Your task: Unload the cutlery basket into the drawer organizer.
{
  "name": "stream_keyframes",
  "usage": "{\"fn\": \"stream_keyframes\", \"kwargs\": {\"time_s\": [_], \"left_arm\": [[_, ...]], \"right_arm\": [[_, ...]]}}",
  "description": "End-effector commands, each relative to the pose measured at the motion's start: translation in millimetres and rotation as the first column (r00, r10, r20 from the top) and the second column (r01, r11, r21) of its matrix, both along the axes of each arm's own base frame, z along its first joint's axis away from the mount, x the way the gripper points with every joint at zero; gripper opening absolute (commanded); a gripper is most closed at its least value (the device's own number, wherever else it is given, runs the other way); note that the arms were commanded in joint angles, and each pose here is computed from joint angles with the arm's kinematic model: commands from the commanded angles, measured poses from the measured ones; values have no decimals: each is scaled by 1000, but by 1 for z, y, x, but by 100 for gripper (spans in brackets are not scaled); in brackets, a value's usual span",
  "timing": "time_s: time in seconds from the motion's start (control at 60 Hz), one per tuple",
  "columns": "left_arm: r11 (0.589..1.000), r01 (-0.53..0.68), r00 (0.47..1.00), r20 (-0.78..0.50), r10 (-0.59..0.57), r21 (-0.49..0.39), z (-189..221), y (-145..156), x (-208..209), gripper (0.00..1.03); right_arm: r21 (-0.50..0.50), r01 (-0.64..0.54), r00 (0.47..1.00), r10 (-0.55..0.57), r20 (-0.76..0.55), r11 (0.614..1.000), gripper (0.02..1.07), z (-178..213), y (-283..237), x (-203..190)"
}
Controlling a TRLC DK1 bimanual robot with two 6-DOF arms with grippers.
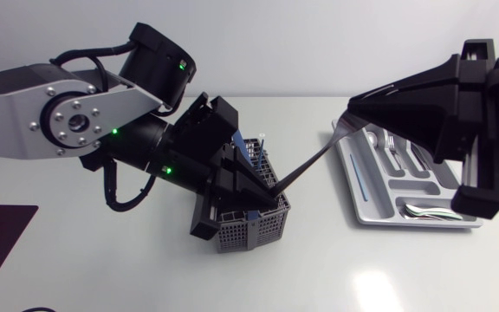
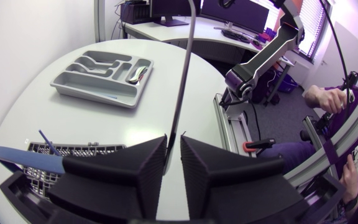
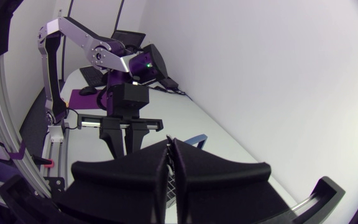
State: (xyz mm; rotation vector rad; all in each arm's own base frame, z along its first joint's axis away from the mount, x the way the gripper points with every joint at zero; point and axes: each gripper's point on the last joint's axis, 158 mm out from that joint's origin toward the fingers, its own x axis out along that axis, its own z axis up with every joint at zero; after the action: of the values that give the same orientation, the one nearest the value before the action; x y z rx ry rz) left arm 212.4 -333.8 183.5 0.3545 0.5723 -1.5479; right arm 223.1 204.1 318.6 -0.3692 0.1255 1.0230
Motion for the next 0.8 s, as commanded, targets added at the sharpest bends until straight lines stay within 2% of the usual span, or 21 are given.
{"fn": "stream_keyframes", "kwargs": {"time_s": [0.0,0.05,0.283,0.433,0.567,0.617,0.683,0.733,0.783], "left_arm": [[999,53,999,-4,-53,-9,3,-6,-7,7],[998,68,998,2,-68,-6,3,-7,-9,3],[999,51,998,30,-52,9,4,-6,-5,3],[1000,3,998,57,-5,30,6,-1,1,3],[997,-72,994,86,68,38,12,0,9,3],[994,-99,991,99,95,40,13,-1,13,3],[987,-160,982,109,157,17,19,-3,26,3],[983,-182,976,126,179,13,22,-3,30,3],[966,-258,955,146,260,-28,31,-6,46,3]], "right_arm": [[22,15,1000,-16,19,1000,8,14,-2,4],[23,17,1000,-17,21,1000,8,14,-2,4],[34,46,999,-46,20,998,9,12,-7,11],[67,92,995,-93,23,994,35,16,-16,20],[108,149,988,-152,23,983,72,23,-27,31],[128,171,984,-175,17,977,81,26,-31,35],[159,212,977,-215,1,964,86,29,-39,42],[184,237,971,-238,-15,954,87,32,-44,45],[215,280,960,-276,-50,936,87,32,-51,51]]}}
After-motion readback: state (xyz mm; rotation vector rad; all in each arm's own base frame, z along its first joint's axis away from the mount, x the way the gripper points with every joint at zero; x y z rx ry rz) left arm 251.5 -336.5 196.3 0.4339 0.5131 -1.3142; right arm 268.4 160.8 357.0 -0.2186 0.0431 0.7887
